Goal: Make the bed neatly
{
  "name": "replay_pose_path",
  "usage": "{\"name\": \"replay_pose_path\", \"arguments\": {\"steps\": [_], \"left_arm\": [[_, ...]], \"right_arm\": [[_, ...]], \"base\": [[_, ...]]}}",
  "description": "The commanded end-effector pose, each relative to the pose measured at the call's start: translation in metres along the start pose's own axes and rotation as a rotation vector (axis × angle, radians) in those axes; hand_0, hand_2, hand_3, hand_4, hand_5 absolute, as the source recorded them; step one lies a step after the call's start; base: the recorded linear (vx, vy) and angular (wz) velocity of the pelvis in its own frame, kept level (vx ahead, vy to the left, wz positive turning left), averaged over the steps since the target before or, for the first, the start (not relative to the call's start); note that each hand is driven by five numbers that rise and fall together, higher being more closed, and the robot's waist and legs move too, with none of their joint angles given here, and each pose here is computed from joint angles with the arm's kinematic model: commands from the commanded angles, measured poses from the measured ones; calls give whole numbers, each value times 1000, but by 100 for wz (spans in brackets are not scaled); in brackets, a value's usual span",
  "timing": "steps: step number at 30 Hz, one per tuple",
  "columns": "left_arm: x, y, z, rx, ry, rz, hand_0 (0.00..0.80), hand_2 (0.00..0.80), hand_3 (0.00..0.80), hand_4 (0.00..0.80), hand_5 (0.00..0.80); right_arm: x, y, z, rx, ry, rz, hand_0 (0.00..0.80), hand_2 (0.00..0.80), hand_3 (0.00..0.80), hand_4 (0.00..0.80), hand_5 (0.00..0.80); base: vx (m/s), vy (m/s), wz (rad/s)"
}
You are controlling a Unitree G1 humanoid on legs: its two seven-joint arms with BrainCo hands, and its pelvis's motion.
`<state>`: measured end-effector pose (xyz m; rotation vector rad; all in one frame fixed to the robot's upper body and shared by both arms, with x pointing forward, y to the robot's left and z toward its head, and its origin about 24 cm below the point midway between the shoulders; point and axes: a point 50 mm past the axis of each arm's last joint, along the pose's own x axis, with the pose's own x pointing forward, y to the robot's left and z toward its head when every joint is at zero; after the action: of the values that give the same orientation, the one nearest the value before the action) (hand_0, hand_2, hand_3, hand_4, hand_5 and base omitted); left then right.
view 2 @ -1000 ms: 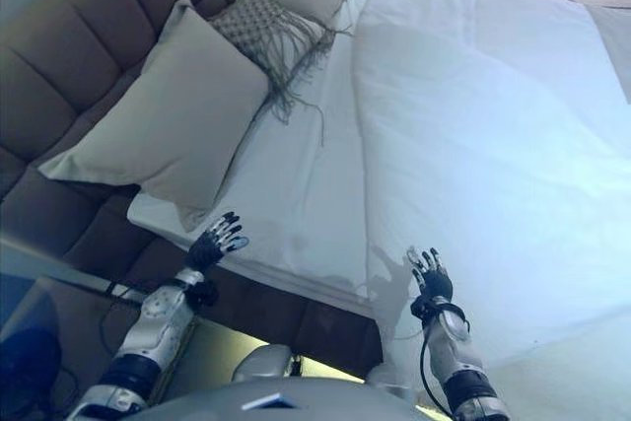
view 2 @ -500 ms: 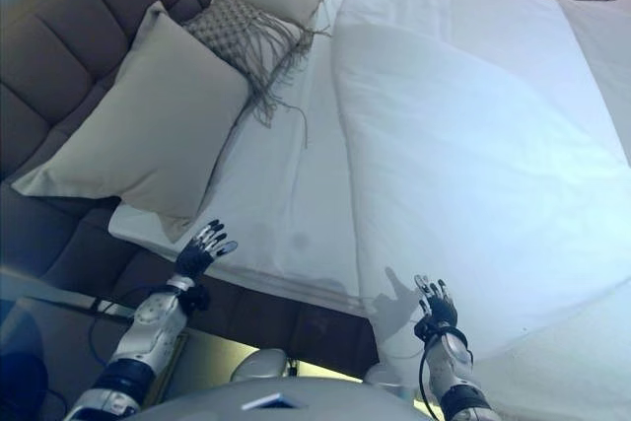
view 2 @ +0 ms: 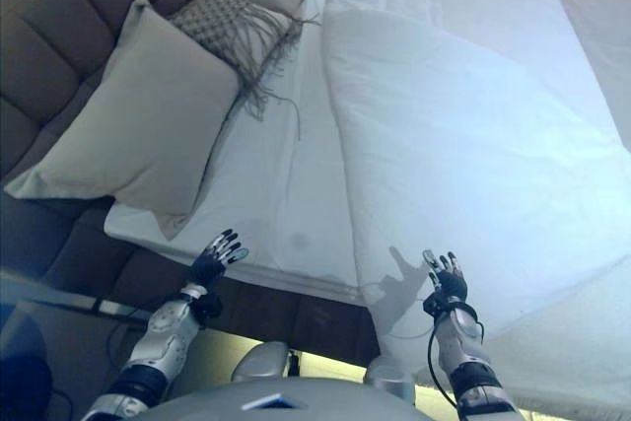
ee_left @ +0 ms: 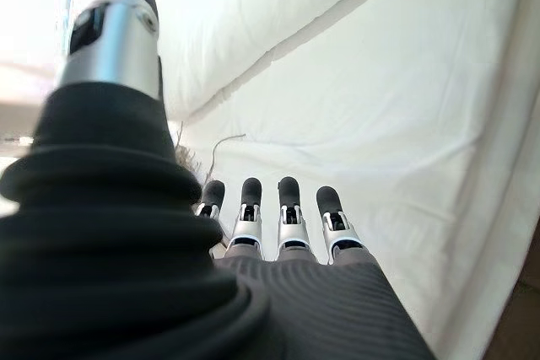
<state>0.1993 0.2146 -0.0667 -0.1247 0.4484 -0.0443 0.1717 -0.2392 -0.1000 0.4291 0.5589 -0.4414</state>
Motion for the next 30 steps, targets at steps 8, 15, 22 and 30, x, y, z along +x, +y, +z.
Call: {"name": "replay_pose_path", "arguments": {"steps": [8,15,22,30], "left_arm": [[1,19,33,34,-154,38,0,0,0,0,0],[11,16,58,72,-235,20,0,0,0,0,0],[46,-25,110,90,-419,-64,0,0,0,0,0],[45,-21,129,61,-494,-12,0,0,0,0,0]], "right_arm": [[-2,-5,2,54,-75,-15,0,0,0,0,0],[3,-36,11,113,-82,-147,0,0,0,0,0],[24,-34,80,251,-350,-221,0,0,0,0,0],[19,-70,106,326,-405,-355,0,0,0,0,0]], "base": [[7,13,-6],[-34,-217,7],[-274,63,15],[-72,22,-7]]}}
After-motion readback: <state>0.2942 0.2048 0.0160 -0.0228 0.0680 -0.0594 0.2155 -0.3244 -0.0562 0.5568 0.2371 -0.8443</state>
